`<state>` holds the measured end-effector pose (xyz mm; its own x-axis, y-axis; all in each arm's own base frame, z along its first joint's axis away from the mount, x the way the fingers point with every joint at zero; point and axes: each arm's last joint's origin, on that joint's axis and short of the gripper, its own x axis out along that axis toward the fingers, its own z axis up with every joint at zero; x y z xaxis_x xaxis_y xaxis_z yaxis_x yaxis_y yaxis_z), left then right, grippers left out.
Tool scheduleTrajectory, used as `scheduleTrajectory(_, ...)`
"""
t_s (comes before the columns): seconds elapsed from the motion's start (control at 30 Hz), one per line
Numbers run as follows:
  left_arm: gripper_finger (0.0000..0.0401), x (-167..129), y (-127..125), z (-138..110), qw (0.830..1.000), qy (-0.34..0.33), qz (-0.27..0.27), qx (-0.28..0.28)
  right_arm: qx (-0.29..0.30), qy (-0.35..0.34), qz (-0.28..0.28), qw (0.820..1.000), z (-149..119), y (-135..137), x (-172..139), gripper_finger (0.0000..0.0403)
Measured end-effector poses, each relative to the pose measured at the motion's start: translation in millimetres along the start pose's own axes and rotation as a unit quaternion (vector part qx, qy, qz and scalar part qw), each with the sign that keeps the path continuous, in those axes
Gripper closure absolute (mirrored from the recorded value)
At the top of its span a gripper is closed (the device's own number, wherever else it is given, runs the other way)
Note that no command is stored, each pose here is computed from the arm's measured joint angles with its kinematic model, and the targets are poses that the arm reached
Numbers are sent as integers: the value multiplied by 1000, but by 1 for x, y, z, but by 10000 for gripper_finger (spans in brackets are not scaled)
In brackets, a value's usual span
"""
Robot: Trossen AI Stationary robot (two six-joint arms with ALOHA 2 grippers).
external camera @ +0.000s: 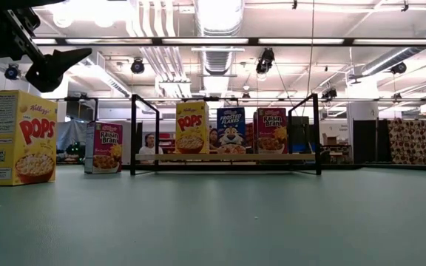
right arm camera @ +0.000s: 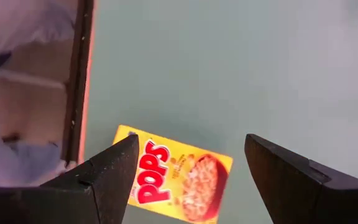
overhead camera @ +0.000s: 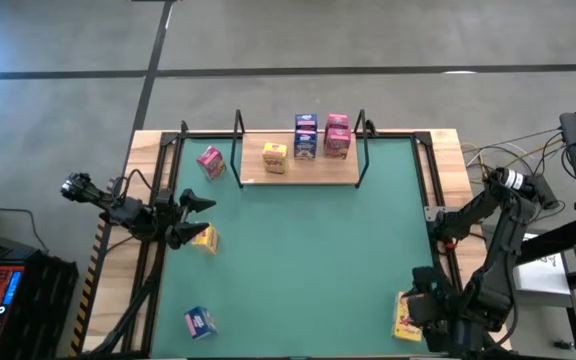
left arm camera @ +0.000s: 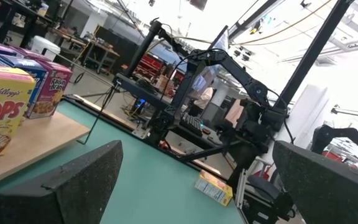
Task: Stack cereal on shelf
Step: Adjust the right yellow cereal box
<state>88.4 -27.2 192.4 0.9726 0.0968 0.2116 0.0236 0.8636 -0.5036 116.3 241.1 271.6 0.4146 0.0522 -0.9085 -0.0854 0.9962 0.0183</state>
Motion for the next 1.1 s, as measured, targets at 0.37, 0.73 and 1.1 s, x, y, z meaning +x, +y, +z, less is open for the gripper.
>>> scheduleTrajectory(0.37, 3, 0, 0, 0, 1000, 0, 0, 0, 346, 33, -105, 932, -12, 6, 34, 122)
scheduleTrajectory(0.73, 3, 0, 0, 0, 1000, 0, 0, 0, 620, 23, -100, 778, -12, 9, 34, 122)
scheduleTrajectory(1.1, 3, 0, 0, 0, 1000, 0, 0, 0, 726, 69, -126, 673, -18, 28, 62, 122)
